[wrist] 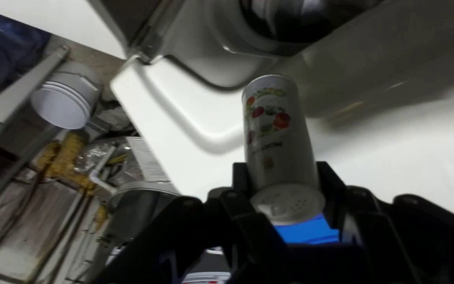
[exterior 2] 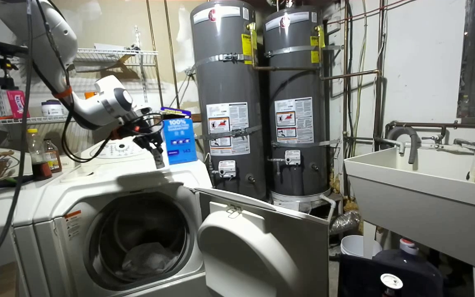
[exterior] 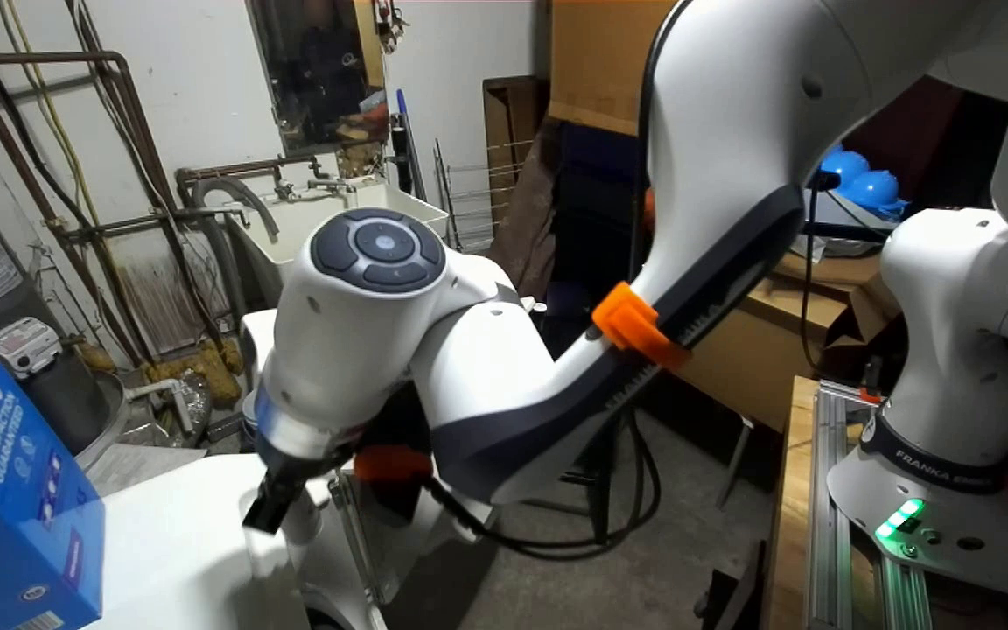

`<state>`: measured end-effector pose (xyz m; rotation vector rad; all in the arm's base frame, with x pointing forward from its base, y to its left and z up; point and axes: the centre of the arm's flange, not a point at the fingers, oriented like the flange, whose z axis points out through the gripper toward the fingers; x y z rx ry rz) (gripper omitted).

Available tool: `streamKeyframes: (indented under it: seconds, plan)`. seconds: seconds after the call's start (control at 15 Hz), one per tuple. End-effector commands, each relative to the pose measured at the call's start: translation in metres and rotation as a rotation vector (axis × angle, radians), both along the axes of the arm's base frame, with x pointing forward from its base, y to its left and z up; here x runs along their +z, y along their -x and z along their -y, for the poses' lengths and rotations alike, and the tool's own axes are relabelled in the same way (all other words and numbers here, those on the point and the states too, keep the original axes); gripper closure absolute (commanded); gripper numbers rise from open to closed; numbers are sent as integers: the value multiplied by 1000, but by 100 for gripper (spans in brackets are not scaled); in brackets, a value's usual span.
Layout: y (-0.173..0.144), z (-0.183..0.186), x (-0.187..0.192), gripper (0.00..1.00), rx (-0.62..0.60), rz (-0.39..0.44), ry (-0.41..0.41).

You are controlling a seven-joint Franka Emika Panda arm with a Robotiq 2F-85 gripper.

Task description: Put the white container on the black table.

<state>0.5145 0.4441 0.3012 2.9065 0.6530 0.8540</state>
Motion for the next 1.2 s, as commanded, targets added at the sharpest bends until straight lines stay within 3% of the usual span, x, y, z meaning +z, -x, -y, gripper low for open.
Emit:
streamKeyframes:
  seconds: [0.0,0.4,0.47,0.53,0.73,0.8,1.0,1.13]
  plan:
    - [-15,101,5,80,-203,52,19]
    - [-3,263,-6,80,-585,98,84]
    - [-44,229,-9,80,-498,94,93]
    - [-42,244,-11,55,-519,90,101]
    - [-43,238,-11,55,-507,85,91]
    - [-43,232,-11,80,-498,86,89]
    - [-53,260,-8,80,-621,88,82]
    - [-56,307,-7,80,-753,78,63]
